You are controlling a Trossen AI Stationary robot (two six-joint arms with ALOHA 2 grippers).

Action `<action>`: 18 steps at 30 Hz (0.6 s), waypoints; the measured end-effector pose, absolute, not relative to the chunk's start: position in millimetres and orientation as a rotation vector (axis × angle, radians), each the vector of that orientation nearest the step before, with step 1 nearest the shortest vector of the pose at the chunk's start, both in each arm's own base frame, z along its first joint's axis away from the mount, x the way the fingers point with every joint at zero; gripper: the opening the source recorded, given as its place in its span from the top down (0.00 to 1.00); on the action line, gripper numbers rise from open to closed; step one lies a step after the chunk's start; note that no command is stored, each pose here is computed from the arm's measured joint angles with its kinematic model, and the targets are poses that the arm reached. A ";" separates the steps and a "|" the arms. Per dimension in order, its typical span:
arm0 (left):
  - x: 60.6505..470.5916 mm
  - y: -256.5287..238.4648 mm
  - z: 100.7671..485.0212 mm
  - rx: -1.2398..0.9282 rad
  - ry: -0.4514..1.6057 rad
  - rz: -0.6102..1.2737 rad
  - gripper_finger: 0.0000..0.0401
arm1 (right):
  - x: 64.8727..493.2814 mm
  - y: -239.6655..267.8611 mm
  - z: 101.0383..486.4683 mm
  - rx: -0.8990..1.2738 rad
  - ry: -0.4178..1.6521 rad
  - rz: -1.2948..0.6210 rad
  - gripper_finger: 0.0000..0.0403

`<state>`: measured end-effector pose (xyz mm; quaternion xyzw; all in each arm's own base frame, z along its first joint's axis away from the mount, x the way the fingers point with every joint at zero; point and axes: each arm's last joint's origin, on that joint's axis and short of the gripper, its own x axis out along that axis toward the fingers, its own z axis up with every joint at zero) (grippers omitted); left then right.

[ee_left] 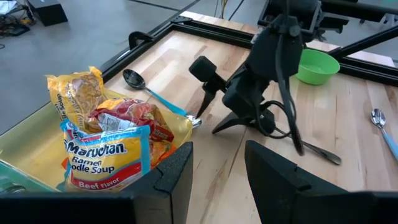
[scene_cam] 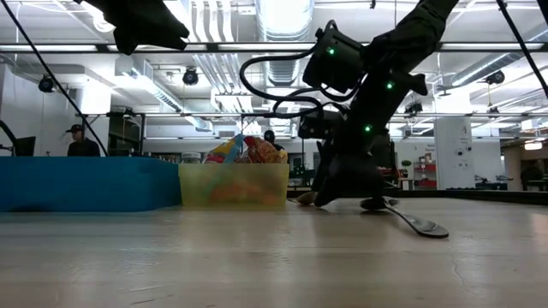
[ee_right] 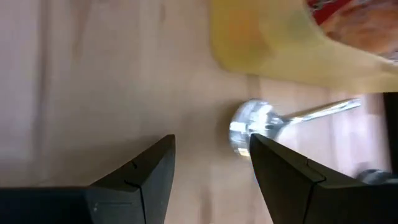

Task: Pick & Place Food Item
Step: Put the silver spoon into the blue bin

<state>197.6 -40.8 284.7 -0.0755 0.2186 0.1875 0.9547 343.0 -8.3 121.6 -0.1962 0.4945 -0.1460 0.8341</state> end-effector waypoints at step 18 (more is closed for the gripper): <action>197.5 -40.9 284.5 -0.152 0.446 0.381 0.64 | 348.7 -1.5 156.5 -0.512 0.992 -0.330 0.49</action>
